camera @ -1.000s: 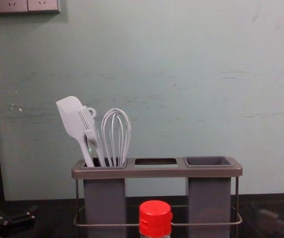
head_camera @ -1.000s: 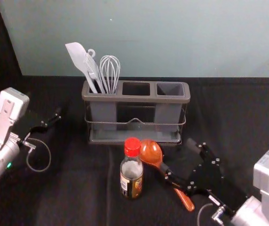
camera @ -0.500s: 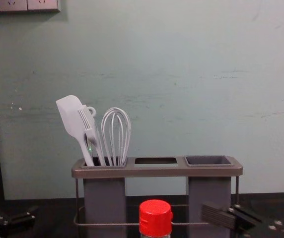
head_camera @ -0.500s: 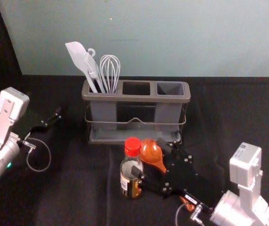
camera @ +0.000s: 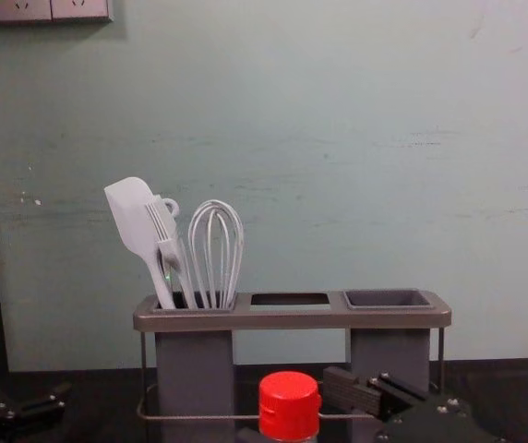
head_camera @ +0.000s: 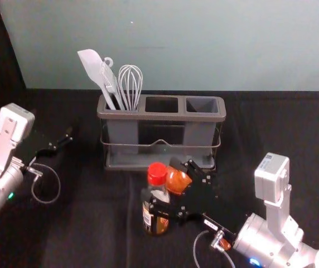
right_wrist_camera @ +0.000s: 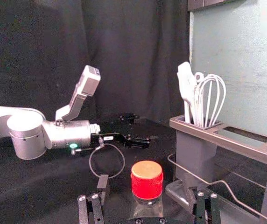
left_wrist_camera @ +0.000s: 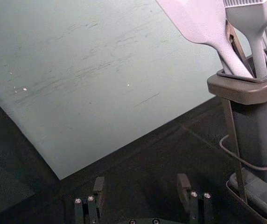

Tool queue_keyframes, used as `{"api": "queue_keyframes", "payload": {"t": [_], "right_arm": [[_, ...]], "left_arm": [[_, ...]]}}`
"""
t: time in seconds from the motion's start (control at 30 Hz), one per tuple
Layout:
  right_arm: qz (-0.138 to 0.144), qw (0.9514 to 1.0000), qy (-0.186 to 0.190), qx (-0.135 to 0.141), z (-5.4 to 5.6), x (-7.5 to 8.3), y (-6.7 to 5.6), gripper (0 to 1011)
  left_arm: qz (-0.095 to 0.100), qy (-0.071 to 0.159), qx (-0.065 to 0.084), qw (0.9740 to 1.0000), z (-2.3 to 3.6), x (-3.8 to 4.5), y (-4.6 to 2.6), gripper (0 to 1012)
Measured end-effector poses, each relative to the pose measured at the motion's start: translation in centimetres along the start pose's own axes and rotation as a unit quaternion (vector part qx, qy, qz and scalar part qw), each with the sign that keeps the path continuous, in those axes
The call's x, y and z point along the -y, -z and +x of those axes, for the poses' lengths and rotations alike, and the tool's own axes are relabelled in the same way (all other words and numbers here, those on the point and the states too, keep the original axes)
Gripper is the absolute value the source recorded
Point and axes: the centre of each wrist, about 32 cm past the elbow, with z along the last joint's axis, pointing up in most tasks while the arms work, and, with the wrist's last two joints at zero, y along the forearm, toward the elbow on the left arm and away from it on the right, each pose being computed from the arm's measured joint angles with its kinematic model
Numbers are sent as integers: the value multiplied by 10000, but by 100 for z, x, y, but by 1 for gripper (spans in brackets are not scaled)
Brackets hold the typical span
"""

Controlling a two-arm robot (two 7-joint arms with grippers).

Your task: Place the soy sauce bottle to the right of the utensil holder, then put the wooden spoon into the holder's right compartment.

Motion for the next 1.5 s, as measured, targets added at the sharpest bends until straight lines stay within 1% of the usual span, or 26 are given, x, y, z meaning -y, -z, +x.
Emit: {"api": "queue_keyframes", "payload": {"t": [0.23,1.23,1.33,1.4,1.43,1.5], "right_arm": [[-22,10000,-43,-6,8,-54,27,1002],[49,10000,-38,30,52,-98,37,1002],[68,10000,-61,34,51,-105,45,969],[70,9999,-64,38,50,-106,44,916],[71,9999,-66,38,50,-107,44,907],[73,9999,-69,44,48,-109,44,837]], "left_arm": [[0,0,0,10000,0,0,0,1000],[0,0,0,10000,0,0,0,1000],[0,0,0,10000,0,0,0,1000],[0,0,0,10000,0,0,0,1000],[0,0,0,10000,0,0,0,1000],[0,0,0,10000,0,0,0,1000]]}}
